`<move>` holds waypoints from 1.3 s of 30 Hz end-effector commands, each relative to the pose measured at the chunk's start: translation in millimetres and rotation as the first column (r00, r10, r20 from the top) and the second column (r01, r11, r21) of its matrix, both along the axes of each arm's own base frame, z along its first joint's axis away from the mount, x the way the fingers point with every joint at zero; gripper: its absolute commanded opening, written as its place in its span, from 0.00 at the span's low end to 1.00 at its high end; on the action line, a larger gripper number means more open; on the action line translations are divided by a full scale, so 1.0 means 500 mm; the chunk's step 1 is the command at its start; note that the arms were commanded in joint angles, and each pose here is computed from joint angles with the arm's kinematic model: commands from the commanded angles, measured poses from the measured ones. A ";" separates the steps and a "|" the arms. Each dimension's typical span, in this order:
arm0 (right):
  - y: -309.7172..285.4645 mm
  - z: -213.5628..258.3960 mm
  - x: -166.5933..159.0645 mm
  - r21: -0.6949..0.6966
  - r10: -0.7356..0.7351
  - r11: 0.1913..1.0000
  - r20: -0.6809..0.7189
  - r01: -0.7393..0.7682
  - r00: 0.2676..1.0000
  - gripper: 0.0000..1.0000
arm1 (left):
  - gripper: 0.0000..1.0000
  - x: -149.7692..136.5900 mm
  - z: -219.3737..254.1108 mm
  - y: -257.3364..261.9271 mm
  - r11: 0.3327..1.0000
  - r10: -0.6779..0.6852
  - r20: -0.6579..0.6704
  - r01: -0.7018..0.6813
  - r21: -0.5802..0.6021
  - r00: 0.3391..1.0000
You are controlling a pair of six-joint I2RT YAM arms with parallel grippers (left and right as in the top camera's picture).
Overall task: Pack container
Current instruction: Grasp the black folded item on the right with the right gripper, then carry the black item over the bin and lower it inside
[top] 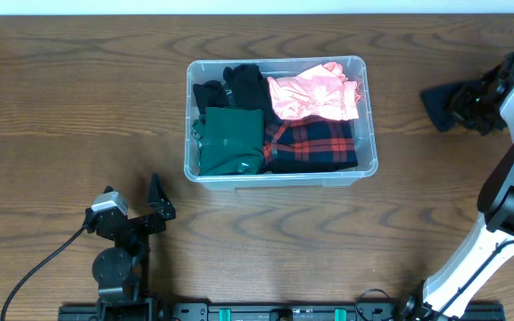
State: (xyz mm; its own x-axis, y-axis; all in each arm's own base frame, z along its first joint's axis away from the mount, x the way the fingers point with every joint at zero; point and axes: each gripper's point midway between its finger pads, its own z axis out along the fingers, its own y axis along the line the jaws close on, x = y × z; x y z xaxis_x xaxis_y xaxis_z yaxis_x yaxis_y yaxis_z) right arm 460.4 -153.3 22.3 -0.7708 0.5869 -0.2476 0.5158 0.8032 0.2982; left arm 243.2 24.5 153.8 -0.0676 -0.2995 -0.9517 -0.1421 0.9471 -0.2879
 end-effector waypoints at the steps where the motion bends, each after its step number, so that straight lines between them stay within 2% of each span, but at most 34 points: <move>1: 0.058 0.127 0.018 -0.012 0.158 0.987 0.142 -0.158 0.977 0.01 | 0.98 -0.002 -0.036 0.002 1.000 0.006 -0.053 -0.006 0.000 0.999; 5: 0.122 0.241 0.000 -0.033 0.270 0.963 0.225 -0.269 0.936 0.01 | 0.98 -0.002 -0.036 0.002 1.000 0.006 -0.053 -0.006 0.000 0.999; 10: 0.228 0.372 -0.029 -0.017 0.263 0.963 0.304 -0.271 0.916 0.01 | 0.98 -0.002 -0.036 0.002 1.000 0.006 -0.053 -0.006 0.000 0.999; 16: 0.376 0.463 -0.071 0.041 0.246 0.960 0.349 -0.277 0.904 0.01 | 0.98 -0.002 -0.036 0.002 1.000 0.006 -0.053 -0.006 0.000 0.999; 19: 0.433 0.472 -0.095 0.057 0.192 0.974 0.314 -0.220 0.930 0.01 | 0.98 -0.002 -0.036 0.002 1.000 0.006 -0.053 -0.006 0.000 0.999; 23: 0.475 0.452 -0.135 0.002 0.019 1.000 0.224 -0.020 0.974 0.01 | 0.98 -0.002 -0.036 0.002 1.000 0.006 -0.053 -0.006 0.000 0.999; 28: 0.535 0.436 -0.196 -0.097 -0.117 0.986 0.196 0.138 0.974 0.01 | 0.98 -0.002 -0.036 0.002 1.000 0.006 -0.053 -0.006 0.000 0.999; 31: 0.582 0.440 -0.223 -0.126 -0.121 0.980 0.227 0.153 0.966 0.01 | 0.98 -0.002 -0.036 0.002 1.000 0.006 -0.053 -0.006 0.000 0.999; 36: 0.653 0.471 -0.238 -0.203 -0.030 0.973 0.353 0.108 0.935 0.01 | 0.98 -0.002 -0.036 0.002 1.000 0.006 -0.053 -0.006 0.000 0.999; 39: 0.683 0.470 -0.243 -0.211 0.003 0.974 0.369 0.080 0.930 0.01 | 0.98 -0.002 -0.036 0.002 1.000 0.006 -0.053 -0.006 0.000 0.999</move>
